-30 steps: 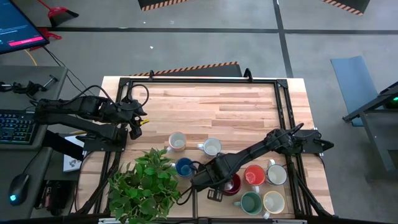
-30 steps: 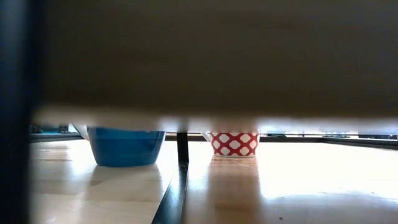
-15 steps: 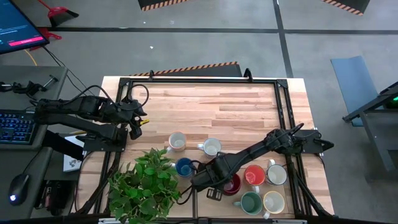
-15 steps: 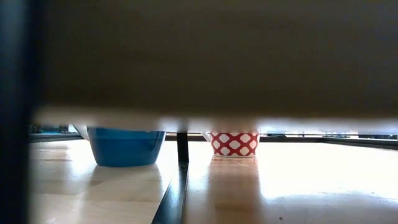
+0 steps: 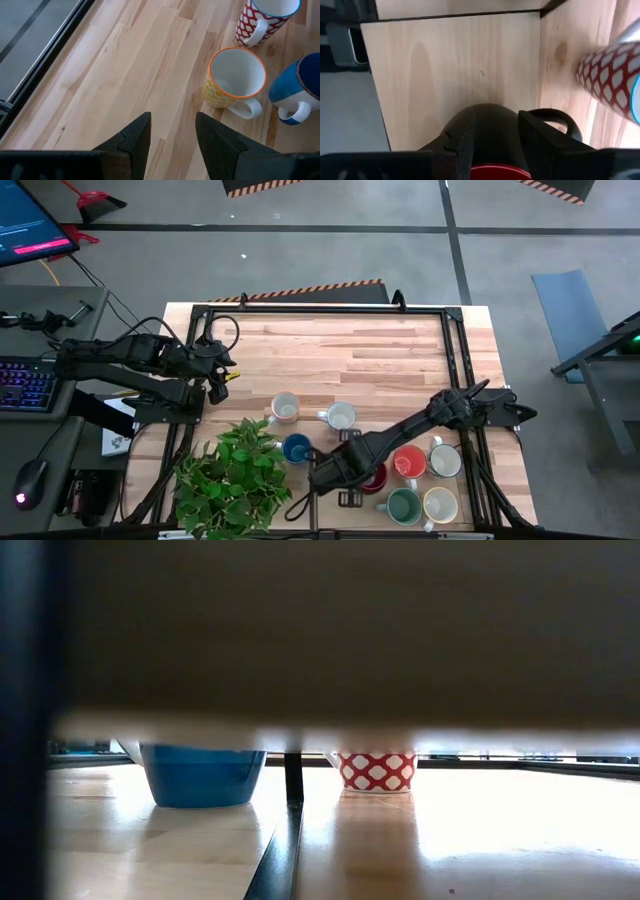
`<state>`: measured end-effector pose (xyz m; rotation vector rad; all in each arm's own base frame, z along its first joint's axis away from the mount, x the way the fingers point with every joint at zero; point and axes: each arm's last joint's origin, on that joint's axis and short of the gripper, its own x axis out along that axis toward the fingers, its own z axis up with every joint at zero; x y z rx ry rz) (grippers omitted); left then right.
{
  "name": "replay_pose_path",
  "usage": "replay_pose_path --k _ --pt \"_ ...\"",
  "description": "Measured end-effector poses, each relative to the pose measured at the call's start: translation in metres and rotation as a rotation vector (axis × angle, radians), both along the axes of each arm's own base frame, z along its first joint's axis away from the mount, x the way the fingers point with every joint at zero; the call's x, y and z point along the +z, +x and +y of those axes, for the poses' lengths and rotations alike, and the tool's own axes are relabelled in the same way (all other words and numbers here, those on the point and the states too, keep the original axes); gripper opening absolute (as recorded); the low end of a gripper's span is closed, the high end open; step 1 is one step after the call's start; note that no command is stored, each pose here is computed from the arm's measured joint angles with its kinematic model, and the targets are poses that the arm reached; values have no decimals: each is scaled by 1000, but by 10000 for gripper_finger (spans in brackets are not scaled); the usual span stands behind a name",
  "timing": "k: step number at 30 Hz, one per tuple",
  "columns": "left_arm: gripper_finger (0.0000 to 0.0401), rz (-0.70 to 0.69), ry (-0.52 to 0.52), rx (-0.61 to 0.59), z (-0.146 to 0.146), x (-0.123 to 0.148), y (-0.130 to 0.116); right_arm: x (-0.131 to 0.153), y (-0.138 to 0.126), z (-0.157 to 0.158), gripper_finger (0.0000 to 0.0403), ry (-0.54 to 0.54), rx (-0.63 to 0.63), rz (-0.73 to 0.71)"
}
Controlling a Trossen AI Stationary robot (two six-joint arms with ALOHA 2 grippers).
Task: Place coffee mugs
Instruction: Put the red patterned mug on the shelf
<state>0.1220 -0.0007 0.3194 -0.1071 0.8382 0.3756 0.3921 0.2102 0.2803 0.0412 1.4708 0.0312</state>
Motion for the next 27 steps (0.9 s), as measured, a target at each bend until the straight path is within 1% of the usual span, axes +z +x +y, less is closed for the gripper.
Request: replay_pose_path --k 2,5,13,19,23,27 --pt "145 0 0 0 0 0 0 0 -1 2 128 -1 36 -6" --pt "145 -2 -5 6 0 0 0 0 -1 3 128 -3 51 -7" --pt "145 -12 -27 31 0 0 0 0 -6 0 128 -21 -37 46" --pt "145 -13 -27 32 0 0 0 0 -8 3 128 -19 -69 52" --pt "145 -14 -27 32 0 0 0 0 -8 3 128 -21 -140 49" --pt "145 -14 -27 32 0 0 0 0 -7 3 128 -102 -171 -9"
